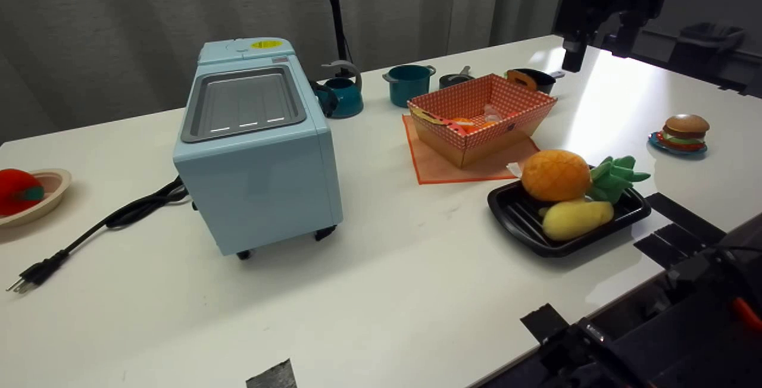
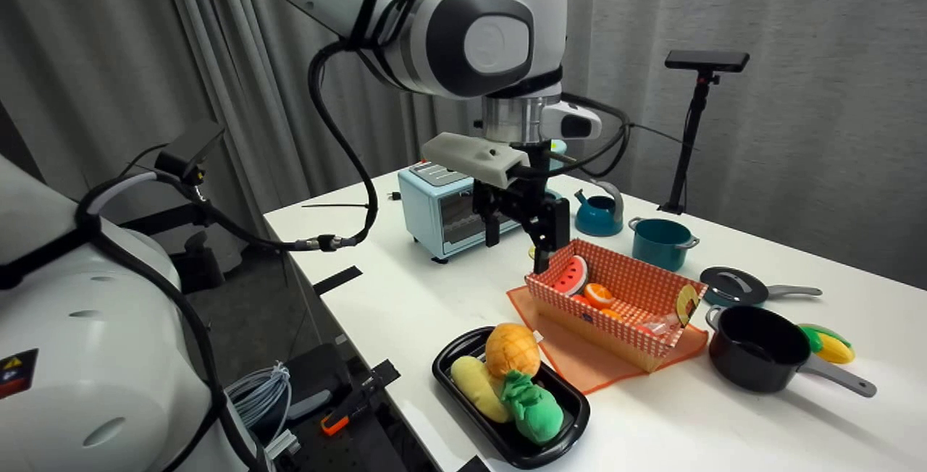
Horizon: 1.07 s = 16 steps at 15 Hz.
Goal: Take the pineapple plush toy out of the box and put it on the tray
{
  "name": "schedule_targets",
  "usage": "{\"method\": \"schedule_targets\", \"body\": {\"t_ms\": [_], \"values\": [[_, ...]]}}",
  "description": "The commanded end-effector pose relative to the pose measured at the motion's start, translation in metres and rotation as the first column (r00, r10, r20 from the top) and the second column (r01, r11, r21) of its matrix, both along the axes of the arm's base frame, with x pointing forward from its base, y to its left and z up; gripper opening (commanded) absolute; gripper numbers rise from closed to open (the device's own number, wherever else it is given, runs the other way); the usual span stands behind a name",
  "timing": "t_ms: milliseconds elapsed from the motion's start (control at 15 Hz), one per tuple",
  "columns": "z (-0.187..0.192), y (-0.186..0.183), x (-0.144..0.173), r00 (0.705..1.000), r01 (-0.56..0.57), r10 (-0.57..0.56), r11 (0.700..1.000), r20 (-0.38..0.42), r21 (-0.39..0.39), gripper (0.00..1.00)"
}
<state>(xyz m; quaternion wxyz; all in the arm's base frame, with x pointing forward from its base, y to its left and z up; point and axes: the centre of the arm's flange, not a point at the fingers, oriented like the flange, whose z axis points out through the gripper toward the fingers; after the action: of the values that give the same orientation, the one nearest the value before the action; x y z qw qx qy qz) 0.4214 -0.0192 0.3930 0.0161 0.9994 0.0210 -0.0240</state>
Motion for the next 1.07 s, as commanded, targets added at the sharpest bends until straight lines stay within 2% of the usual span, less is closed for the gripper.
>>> {"method": "schedule_targets", "body": {"t_ms": [0, 600, 1000], "values": [[0.031, 0.004, -0.013, 0.996, -0.021, 0.023, 1.000, 0.089, -0.022, 1.00], [0.077, 0.007, -0.022, 0.975, -0.021, 0.030, 0.999, 0.222, -0.041, 1.00], [0.079, 0.007, -0.015, 0.977, -0.019, 0.024, 0.999, 0.214, -0.025, 1.00]]}}
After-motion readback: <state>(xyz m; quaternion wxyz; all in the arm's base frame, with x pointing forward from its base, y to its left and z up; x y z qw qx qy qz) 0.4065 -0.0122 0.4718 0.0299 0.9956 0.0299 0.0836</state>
